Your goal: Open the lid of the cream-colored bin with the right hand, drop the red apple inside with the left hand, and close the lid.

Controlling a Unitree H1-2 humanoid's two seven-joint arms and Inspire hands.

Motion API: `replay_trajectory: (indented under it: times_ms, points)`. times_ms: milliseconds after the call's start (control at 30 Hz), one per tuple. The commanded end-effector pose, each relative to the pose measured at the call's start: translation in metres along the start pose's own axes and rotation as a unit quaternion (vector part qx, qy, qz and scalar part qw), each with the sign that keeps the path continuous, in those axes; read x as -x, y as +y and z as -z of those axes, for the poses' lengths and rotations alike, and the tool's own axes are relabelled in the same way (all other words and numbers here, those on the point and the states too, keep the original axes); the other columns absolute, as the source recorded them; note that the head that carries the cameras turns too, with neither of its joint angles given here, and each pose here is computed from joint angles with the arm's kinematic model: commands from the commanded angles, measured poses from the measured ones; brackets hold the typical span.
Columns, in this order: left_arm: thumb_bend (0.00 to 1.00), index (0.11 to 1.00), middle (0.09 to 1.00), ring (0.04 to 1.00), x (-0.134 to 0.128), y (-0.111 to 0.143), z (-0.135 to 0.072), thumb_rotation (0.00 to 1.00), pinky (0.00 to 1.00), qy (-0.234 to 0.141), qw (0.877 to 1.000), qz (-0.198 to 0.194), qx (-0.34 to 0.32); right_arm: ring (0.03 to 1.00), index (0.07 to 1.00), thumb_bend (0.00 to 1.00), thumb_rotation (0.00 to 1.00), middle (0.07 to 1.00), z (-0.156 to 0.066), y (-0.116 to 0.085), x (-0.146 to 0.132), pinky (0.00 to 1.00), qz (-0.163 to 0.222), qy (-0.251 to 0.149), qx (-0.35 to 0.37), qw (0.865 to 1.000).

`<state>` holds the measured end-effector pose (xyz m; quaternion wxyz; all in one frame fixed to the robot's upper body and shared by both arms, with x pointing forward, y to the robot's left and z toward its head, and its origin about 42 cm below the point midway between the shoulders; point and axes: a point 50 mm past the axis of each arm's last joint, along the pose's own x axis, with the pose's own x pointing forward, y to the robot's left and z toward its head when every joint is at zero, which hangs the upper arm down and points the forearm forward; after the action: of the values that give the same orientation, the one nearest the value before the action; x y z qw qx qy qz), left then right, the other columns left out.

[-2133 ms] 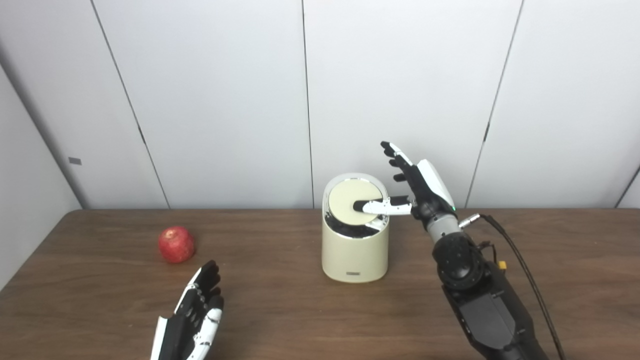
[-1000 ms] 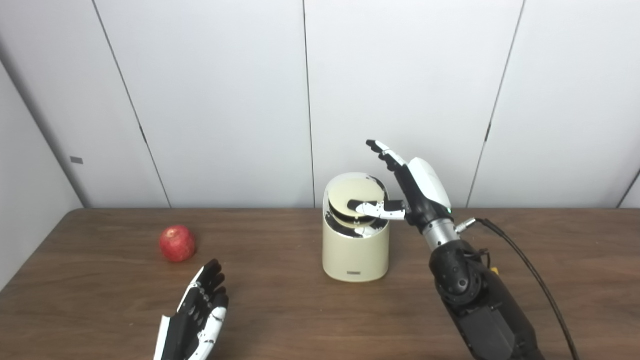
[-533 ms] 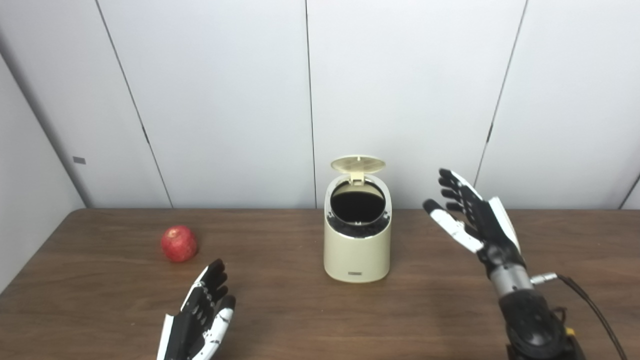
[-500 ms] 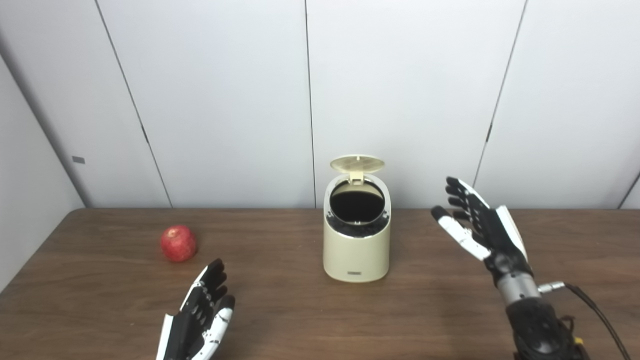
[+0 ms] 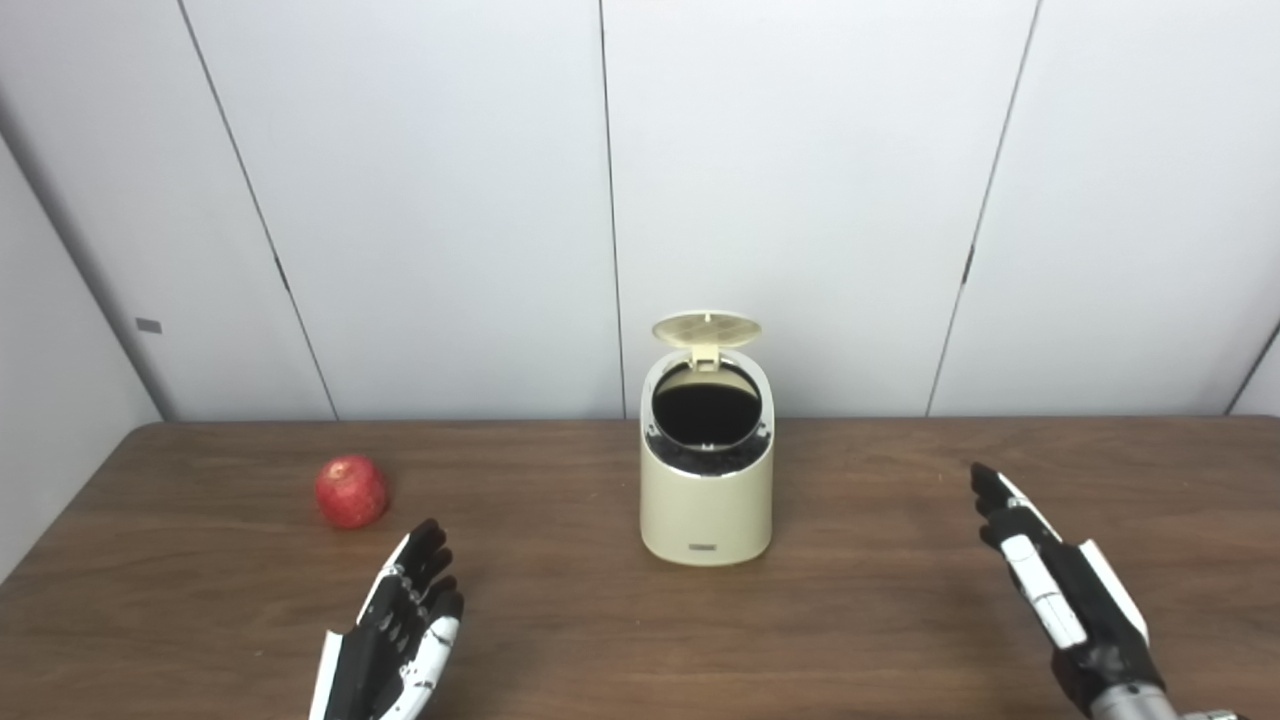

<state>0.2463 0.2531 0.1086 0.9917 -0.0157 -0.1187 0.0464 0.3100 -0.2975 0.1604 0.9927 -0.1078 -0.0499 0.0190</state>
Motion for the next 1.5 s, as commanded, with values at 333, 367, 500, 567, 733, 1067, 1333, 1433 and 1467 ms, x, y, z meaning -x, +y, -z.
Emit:
replay_trajectory:
  times_ms: [333,367,500,567,733,1067,1333,1433,1467]
  points:
    - [0.48,0.895,0.899,0.892,0.028,0.011,0.023,0.44,0.86,0.058,0.998,-0.02,0.004,1.0,1.0,0.57,1.0,1.0,-0.001,0.013,0.011,1.0,-0.011,-0.03,-0.088,0.996]
    - [0.49,0.891,0.894,0.886,0.028,0.01,0.022,0.44,0.85,0.059,0.998,-0.021,0.004,1.0,1.0,0.57,1.0,1.0,0.001,0.012,0.012,1.0,-0.01,-0.029,-0.091,0.995]
    - [0.53,0.886,0.891,0.881,0.029,0.005,0.019,0.42,0.84,0.056,0.998,-0.024,0.0,1.0,1.0,0.55,1.0,1.0,0.008,0.007,0.014,1.0,-0.004,-0.026,-0.096,0.995]
    - [0.54,0.88,0.886,0.874,0.028,0.002,0.016,0.41,0.82,0.048,0.998,-0.031,0.002,1.0,1.0,0.54,1.0,1.0,0.008,0.005,0.016,1.0,-0.002,-0.02,-0.105,0.994]
    - [0.55,0.87,0.882,0.855,0.025,-0.002,0.005,0.41,0.78,0.033,0.999,-0.042,-0.008,1.0,1.0,0.55,1.0,1.0,-0.001,0.007,0.018,1.0,0.0,-0.015,-0.12,0.993]
    - [0.58,0.868,0.866,0.855,0.005,0.009,-0.022,0.24,0.83,0.014,0.988,-0.091,-0.122,0.927,0.925,0.62,0.93,0.921,-0.014,0.005,0.018,0.84,0.016,-0.006,-0.117,0.993]
    - [0.71,0.875,0.852,0.794,-0.026,0.041,-0.046,0.15,0.69,-0.003,0.95,-0.124,-0.286,0.84,0.853,0.7,0.87,0.855,-0.011,0.001,0.014,0.66,0.015,-0.002,-0.113,0.993]
    - [0.76,0.87,0.861,0.762,-0.04,0.054,-0.056,0.13,0.6,-0.006,0.933,-0.13,-0.335,0.832,0.843,0.71,0.87,0.847,-0.011,0.001,0.014,0.65,0.013,-0.001,-0.113,0.994]
    - [0.78,0.872,0.867,0.779,-0.046,0.059,-0.061,0.13,0.65,-0.003,0.925,-0.132,-0.356,0.823,0.835,0.71,0.86,0.84,-0.01,0.001,0.014,0.63,0.013,-0.002,-0.113,0.994]
